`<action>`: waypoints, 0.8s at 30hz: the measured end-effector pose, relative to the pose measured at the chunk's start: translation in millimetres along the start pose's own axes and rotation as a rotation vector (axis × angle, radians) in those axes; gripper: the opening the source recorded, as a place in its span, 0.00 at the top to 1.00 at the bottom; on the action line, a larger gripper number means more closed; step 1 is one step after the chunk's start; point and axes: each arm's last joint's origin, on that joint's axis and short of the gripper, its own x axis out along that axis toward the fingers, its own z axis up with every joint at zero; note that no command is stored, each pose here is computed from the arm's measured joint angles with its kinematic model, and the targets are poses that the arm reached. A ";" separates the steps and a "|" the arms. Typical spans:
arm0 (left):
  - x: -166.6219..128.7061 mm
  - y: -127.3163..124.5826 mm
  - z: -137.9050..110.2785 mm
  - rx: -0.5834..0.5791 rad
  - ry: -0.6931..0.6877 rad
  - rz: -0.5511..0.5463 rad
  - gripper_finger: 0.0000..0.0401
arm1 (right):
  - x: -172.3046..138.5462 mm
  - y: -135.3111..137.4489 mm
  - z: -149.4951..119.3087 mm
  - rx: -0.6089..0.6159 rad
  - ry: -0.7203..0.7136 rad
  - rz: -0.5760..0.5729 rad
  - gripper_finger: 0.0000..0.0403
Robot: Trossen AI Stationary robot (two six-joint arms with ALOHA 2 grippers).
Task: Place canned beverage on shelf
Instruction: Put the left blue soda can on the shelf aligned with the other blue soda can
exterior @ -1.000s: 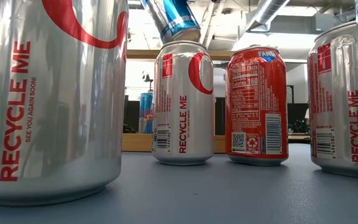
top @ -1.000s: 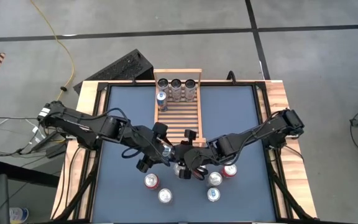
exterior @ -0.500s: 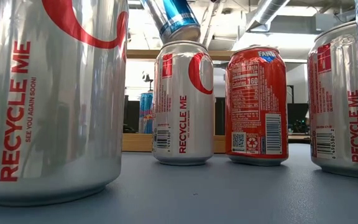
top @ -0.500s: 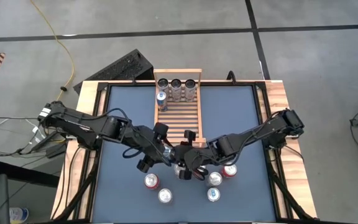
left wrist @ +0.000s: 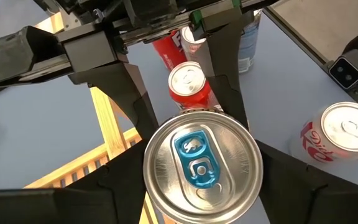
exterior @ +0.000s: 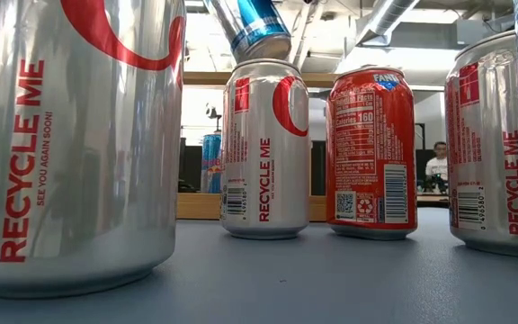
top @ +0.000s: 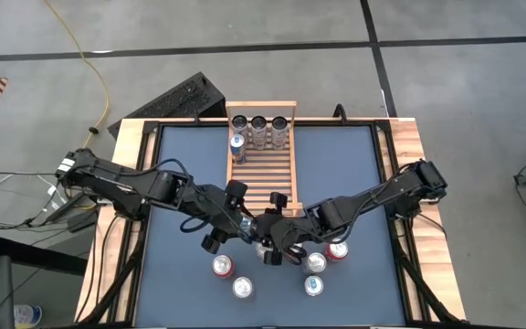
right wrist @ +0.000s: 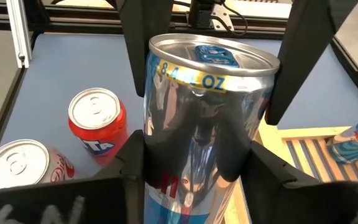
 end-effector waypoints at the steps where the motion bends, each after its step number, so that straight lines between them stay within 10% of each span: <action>1: 0.1 0.0 0.0 -0.001 0.000 0.001 0.41 | 0.0 0.1 -0.1 0.000 0.001 0.003 0.57; 13: -5.0 1.1 1.2 -0.015 0.041 0.030 0.41 | -13.2 4.8 -6.8 0.009 0.069 0.012 0.38; 24: -53.5 17.9 36.2 0.030 0.021 0.231 0.41 | -92.2 -1.4 -5.1 0.074 0.174 -0.034 0.38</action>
